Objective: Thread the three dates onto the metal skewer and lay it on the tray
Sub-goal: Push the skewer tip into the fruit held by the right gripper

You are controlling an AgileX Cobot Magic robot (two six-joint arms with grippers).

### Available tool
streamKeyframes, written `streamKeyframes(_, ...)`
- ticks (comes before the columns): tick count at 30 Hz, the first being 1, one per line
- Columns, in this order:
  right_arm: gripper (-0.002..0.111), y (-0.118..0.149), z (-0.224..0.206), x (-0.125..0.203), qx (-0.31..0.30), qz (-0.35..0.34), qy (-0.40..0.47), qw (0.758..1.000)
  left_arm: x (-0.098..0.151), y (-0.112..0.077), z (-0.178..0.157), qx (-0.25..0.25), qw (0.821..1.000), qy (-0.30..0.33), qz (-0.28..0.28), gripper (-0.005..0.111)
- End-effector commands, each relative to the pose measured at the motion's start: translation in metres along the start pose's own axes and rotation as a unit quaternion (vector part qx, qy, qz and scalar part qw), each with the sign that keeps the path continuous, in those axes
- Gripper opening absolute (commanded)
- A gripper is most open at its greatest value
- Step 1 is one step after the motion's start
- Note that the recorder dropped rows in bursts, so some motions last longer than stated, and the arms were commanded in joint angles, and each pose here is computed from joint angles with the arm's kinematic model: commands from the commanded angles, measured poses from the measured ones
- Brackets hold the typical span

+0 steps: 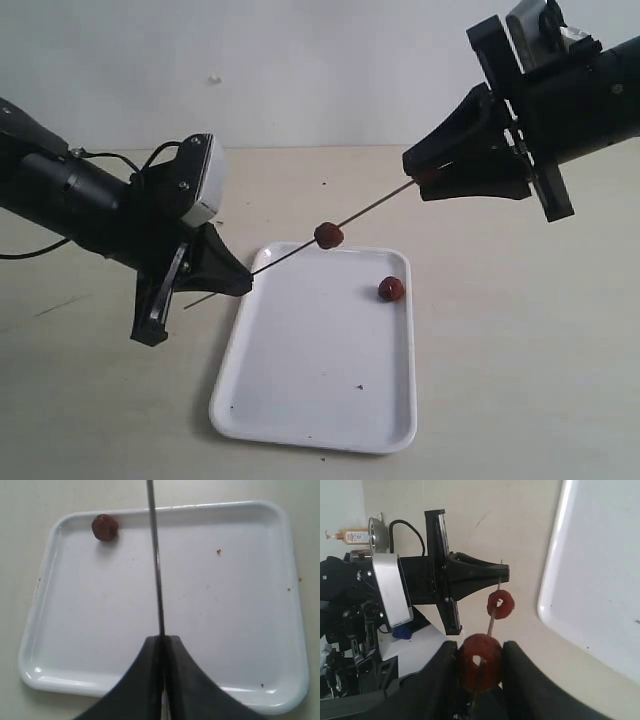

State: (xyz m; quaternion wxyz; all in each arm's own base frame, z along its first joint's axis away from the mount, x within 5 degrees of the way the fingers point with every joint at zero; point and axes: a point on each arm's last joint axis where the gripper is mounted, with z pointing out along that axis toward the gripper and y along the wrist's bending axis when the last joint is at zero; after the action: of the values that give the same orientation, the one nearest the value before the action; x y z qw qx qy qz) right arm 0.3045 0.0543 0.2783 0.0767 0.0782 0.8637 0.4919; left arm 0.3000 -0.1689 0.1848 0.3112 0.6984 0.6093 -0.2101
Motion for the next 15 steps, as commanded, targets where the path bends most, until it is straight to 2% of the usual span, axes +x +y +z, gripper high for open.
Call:
streamKeyframes(1, 0.03, 0.0032, -0.0024, -0.0033, -0.009, -0.005, -0.013, 1.0, -0.011, 0.002, -0.0007, 0.013, 1.0, -0.015, 0.023, 0.0)
streamKeyframes(15, 0.03, 0.0034, -0.0024, -0.0034, -0.01, 0.003, -0.013, 1.0, -0.0164, 0.0056, -0.0033, 0.012, 0.999, -0.026, 0.027, 0.0)
